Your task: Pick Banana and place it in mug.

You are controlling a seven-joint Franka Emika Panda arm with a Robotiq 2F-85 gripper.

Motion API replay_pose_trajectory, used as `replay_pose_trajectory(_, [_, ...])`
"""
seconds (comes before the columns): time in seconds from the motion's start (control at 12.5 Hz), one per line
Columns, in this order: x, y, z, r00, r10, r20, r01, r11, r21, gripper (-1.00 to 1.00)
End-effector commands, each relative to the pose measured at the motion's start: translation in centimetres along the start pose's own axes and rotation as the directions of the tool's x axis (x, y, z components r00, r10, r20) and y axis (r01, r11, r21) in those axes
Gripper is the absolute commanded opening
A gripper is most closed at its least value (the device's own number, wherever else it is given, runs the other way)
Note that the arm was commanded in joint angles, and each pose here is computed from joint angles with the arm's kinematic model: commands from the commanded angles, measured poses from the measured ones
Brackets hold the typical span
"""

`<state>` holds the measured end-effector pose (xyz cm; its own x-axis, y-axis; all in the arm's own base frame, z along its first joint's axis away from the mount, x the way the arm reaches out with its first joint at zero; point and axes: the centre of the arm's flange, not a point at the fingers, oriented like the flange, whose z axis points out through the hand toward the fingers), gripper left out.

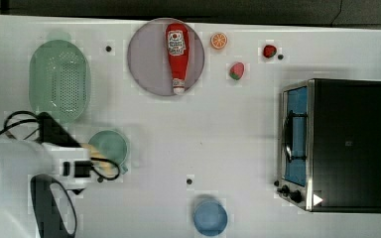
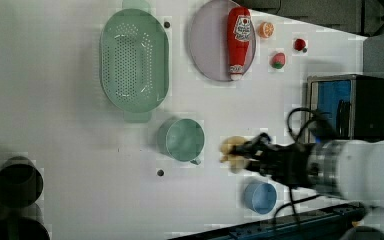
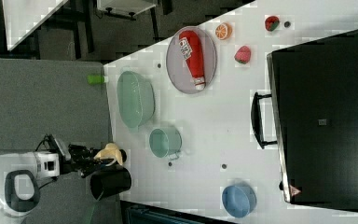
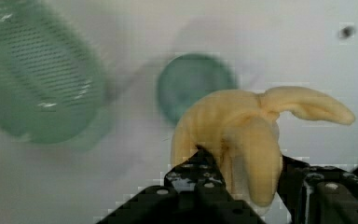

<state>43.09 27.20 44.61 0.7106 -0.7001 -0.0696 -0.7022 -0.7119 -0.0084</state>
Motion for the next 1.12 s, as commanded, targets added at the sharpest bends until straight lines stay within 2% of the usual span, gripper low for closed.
replay_pose_trajectory(0.08, [1.9,1.5,5.4,0.978,0.206,-0.003,-0.206,0.978,-0.016,-0.32])
replay_pose_trajectory(0.4, [3.1,1.0,12.6,0.971,0.236,0.036,-0.236,0.972,-0.005,-0.32])
replay_pose_trajectory(0.56, [4.0,0.7,15.3,0.974,0.226,0.035,-0.226,0.974,-0.001,-0.32])
replay_pose_trajectory(0.64, [4.4,0.6,16.5,0.975,0.220,0.032,-0.220,0.975,0.005,-0.24])
replay_pose_trajectory(1.04, [5.3,0.4,17.5,0.975,0.223,0.022,-0.223,0.974,0.027,0.84])
replay_pose_trajectory(1.12, [5.4,0.5,16.7,0.975,0.224,0.014,-0.224,0.974,0.031,0.99])
